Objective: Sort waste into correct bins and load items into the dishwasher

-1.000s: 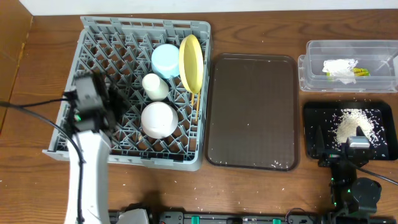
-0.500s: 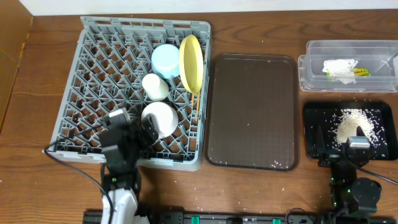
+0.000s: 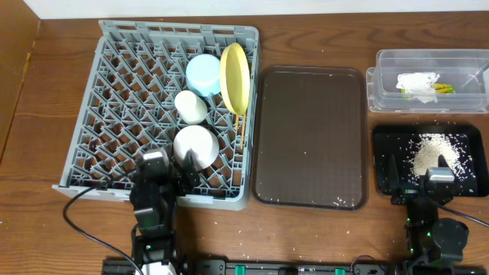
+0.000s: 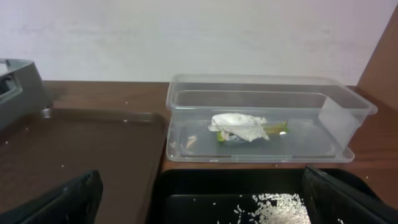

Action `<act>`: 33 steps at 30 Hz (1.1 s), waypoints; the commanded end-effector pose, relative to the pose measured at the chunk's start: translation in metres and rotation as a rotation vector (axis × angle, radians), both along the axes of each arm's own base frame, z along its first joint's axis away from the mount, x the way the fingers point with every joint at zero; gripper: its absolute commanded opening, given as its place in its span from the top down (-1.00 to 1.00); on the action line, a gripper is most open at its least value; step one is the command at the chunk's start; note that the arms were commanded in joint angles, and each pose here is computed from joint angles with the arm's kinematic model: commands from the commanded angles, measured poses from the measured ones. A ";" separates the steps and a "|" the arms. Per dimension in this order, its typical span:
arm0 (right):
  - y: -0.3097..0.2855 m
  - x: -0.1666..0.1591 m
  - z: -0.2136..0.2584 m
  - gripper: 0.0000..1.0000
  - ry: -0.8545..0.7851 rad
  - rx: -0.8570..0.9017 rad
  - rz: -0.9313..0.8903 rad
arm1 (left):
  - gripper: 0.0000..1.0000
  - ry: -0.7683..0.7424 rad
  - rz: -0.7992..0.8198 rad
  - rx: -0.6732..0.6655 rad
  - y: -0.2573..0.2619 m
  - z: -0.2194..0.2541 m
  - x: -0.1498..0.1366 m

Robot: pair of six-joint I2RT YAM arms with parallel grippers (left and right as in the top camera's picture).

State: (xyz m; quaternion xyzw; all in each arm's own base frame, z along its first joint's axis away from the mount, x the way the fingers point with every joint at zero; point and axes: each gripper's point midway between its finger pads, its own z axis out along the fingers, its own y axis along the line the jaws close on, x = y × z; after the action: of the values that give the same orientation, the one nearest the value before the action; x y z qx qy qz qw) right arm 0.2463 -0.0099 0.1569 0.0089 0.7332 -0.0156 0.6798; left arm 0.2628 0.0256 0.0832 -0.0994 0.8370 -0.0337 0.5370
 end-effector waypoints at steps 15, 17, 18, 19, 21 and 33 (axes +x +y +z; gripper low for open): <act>-0.005 -0.001 0.000 -0.98 0.000 -0.009 -0.021 | -0.96 -0.260 -0.164 0.057 -0.039 0.049 -0.018; -0.005 -0.001 0.000 -0.98 0.000 -0.009 -0.021 | -0.96 -0.302 -0.174 0.059 -0.042 0.058 -0.019; -0.005 -0.001 0.000 -0.99 0.000 -0.009 -0.021 | -0.96 -0.299 -0.175 0.058 -0.042 0.058 -0.019; -0.005 -0.001 0.000 -0.99 0.000 -0.009 -0.021 | -0.96 -0.295 -0.177 0.057 -0.042 0.057 -0.019; -0.005 -0.001 0.000 -0.99 0.000 -0.009 -0.021 | -0.96 -0.296 -0.189 0.055 -0.045 0.057 -0.020; -0.005 -0.001 0.000 -0.99 0.000 -0.009 -0.021 | -0.96 -0.293 -0.217 0.051 -0.052 0.056 -0.020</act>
State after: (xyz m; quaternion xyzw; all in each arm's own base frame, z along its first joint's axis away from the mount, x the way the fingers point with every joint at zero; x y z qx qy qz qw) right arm 0.2463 -0.0100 0.1570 0.0090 0.7330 -0.0157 0.6799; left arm 0.2433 -0.0213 0.1554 -0.0003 0.7427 -0.0776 0.6651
